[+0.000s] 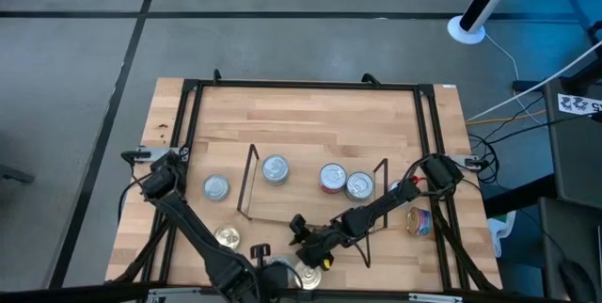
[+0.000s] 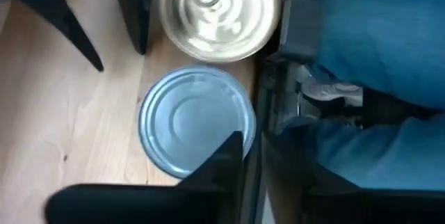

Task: Stack canned seafood by type on shelf
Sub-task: Stack the green white tuna can on top of the green white tuna cans on the shelf

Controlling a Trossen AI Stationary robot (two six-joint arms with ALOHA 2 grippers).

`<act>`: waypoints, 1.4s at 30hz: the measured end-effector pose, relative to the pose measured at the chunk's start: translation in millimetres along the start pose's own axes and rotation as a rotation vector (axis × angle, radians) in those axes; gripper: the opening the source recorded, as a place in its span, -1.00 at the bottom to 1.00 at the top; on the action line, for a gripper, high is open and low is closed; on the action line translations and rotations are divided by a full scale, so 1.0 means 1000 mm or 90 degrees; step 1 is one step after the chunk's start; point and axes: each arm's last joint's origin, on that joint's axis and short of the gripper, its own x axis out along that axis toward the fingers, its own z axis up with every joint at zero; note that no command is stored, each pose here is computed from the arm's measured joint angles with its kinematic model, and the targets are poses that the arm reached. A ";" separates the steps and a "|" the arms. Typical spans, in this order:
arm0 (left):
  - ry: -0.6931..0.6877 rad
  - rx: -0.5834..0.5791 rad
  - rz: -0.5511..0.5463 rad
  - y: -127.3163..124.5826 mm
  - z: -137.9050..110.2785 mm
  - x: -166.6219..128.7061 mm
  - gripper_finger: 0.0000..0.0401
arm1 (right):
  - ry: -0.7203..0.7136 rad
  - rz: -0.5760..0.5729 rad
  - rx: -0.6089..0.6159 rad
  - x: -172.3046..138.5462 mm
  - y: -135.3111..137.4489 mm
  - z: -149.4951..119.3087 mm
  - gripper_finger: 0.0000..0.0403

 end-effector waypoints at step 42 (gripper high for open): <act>0.035 0.304 0.108 -0.010 -0.037 0.055 -0.95 | -0.002 -0.005 0.001 0.000 -0.001 0.000 -0.17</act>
